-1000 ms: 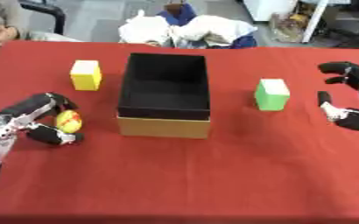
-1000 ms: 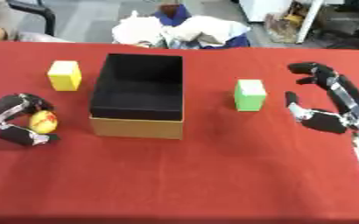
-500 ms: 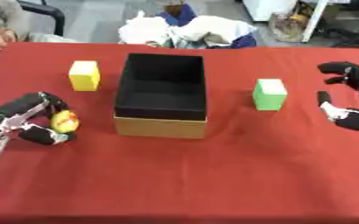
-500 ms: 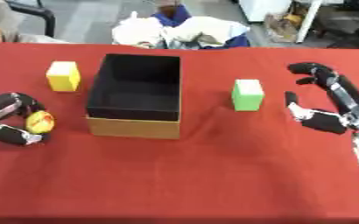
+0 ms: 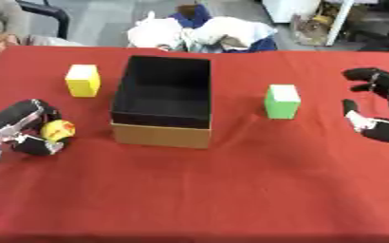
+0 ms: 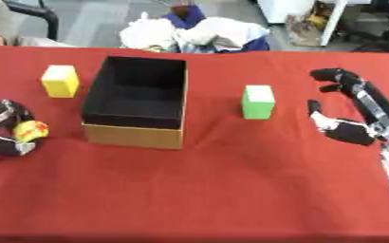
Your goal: Pick up objects on the table and place them in the box.
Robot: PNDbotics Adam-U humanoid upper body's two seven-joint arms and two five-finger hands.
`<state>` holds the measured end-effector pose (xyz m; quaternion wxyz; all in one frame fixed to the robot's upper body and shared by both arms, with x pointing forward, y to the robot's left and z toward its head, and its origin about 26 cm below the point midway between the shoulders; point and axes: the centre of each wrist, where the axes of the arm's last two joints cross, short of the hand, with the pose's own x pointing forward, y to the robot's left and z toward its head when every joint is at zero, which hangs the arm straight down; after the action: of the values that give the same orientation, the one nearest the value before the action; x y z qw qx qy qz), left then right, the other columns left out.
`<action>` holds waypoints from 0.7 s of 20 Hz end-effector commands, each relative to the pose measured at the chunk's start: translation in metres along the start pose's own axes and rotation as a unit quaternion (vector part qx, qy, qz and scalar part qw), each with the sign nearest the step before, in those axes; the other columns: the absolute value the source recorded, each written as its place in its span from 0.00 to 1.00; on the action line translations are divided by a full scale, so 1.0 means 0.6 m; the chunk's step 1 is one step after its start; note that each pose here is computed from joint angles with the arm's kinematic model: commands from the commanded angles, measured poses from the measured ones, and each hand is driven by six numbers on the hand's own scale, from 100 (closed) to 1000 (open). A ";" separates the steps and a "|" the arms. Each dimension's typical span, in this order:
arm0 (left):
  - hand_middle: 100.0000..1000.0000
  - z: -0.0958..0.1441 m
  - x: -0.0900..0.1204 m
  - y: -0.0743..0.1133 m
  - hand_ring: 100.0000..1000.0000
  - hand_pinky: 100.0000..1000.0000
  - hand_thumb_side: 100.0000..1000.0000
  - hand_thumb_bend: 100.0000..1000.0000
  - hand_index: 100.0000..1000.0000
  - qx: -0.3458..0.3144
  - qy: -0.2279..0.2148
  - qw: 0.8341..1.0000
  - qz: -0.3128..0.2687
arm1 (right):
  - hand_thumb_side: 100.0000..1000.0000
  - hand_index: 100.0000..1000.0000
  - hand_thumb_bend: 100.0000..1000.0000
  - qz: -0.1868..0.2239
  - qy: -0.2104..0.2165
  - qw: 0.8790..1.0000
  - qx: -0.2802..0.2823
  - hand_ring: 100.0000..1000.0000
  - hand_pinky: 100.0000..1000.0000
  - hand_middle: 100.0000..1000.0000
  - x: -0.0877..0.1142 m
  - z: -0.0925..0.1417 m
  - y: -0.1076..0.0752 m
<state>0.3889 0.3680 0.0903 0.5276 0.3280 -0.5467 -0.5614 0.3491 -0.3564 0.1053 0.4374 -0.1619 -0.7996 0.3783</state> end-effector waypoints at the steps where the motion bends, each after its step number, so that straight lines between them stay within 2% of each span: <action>1: 0.30 0.011 -0.008 0.043 0.29 0.41 0.07 0.13 0.50 0.033 0.004 0.999 -0.005 | 0.13 0.88 0.00 0.010 -0.005 1.000 -0.006 0.87 0.76 0.81 0.003 -0.003 -0.018; 3: 0.29 0.012 -0.005 0.049 0.28 0.40 0.04 0.10 0.48 0.046 0.002 0.999 0.003 | 0.14 0.88 0.00 0.009 -0.004 1.000 -0.006 0.87 0.76 0.81 0.003 -0.002 -0.018; 4: 0.28 0.012 -0.004 0.053 0.27 0.39 0.02 0.03 0.47 0.055 0.001 0.998 0.008 | 0.14 0.88 0.00 0.009 -0.004 1.000 -0.006 0.87 0.76 0.81 0.003 -0.002 -0.018; 6: 0.27 0.013 0.001 0.062 0.26 0.39 0.01 0.00 0.46 0.072 -0.003 0.997 0.017 | 0.14 0.88 0.00 0.009 -0.004 1.000 -0.006 0.87 0.76 0.81 0.002 -0.002 -0.018; 14: 0.27 0.012 0.037 0.121 0.25 0.39 0.03 0.00 0.46 0.141 -0.033 0.988 0.052 | 0.14 0.88 0.00 0.009 -0.004 1.000 -0.006 0.87 0.76 0.81 0.002 -0.002 -0.017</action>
<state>0.3939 0.3534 0.1394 0.5072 0.3310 -0.6414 -0.4710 0.3486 -0.3574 0.1030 0.4414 -0.1621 -0.7979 0.3771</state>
